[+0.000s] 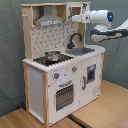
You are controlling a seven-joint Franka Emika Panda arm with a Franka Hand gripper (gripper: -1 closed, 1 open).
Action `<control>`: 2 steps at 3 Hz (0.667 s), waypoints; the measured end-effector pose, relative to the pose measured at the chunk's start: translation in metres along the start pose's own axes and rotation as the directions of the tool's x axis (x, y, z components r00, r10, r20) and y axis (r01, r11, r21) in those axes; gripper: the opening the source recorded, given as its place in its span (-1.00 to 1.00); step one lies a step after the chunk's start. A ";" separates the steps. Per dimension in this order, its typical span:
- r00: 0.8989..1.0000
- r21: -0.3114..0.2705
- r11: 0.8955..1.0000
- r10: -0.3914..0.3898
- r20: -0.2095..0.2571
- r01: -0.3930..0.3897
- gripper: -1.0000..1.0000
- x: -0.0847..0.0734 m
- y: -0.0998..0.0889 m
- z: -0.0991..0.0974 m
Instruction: Play with the kitchen
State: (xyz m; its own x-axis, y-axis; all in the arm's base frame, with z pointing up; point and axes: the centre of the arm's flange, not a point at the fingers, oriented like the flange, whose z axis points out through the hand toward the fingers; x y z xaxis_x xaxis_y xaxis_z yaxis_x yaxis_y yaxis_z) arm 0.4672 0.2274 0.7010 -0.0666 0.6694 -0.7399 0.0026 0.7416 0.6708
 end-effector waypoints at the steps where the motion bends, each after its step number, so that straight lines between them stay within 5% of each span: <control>1: 1.000 0.026 1.000 -0.002 -0.005 0.002 1.00 -0.002 0.008 0.011; 2: 1.000 0.031 1.000 -0.006 -0.004 0.006 1.00 0.002 0.017 0.020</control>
State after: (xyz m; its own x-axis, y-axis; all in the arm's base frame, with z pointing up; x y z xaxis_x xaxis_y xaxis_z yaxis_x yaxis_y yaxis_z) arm 0.4873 0.2419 0.7097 -0.0707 0.6649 -0.7436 0.0326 0.7466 0.6645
